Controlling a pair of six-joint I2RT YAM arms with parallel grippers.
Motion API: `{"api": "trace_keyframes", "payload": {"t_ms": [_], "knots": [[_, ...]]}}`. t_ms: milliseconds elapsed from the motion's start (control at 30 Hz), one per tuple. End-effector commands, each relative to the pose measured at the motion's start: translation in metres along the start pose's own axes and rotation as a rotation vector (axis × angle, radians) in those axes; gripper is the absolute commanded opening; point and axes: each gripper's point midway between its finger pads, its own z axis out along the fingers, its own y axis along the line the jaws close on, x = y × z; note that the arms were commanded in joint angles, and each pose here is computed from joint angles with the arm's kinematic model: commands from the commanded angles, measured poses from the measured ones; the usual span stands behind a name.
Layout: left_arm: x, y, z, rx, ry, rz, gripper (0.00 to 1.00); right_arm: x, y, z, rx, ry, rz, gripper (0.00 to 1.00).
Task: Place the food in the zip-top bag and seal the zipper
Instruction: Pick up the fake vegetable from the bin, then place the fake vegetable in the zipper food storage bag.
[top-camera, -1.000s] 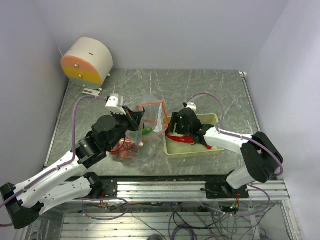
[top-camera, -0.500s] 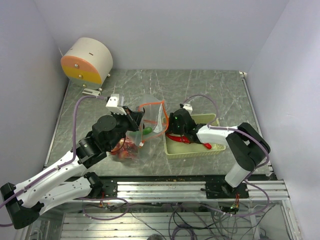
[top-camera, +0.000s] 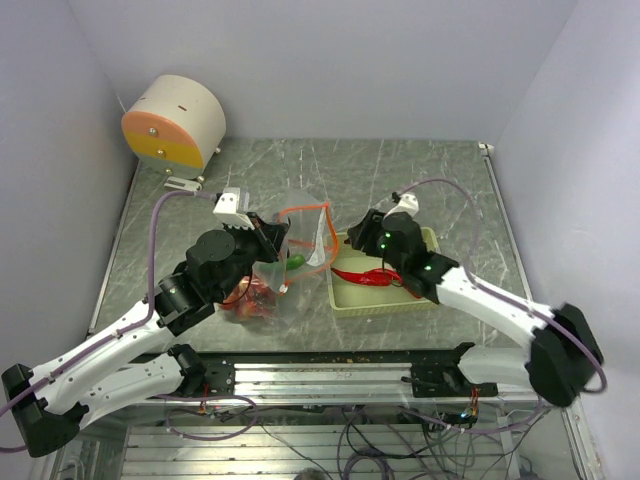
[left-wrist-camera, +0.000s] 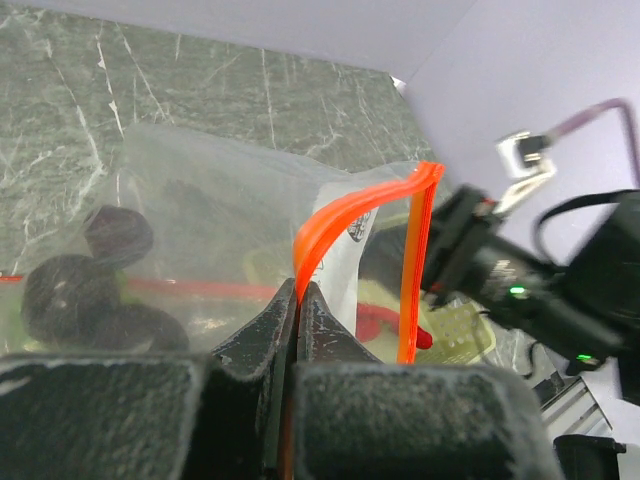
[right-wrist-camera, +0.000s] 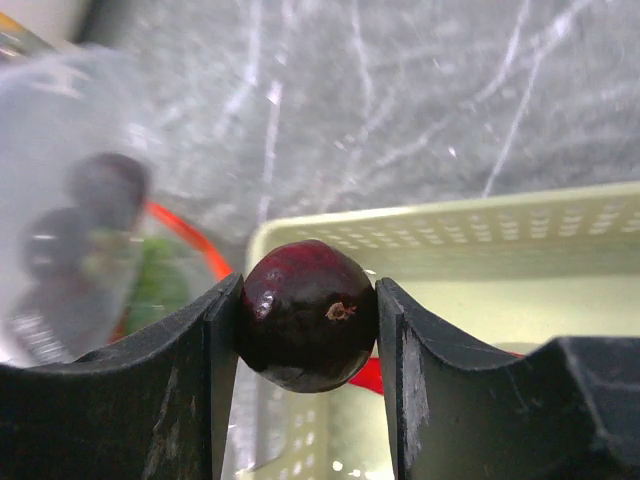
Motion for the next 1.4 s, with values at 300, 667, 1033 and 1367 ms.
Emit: {"api": "trace_keyframes", "payload": {"t_ms": [300, 667, 1033, 1367], "knots": [[-0.004, -0.006, 0.004, 0.012, -0.010, -0.017, 0.07, -0.103, 0.081, -0.159, -0.519, -0.231, -0.130, 0.32], [0.001, -0.018, 0.017, 0.040, 0.018, -0.021, 0.07, -0.059, 0.174, -0.154, -0.809, -0.173, -0.243, 0.37], [-0.006, -0.014, 0.010, 0.025, 0.001, -0.023, 0.07, -0.066, 0.144, -0.096, -0.492, -0.220, -0.261, 1.00], [-0.001, -0.012, 0.009, 0.029, 0.009, -0.025, 0.07, -0.066, 0.054, -0.129, -0.210, -0.205, -0.180, 1.00]]}}
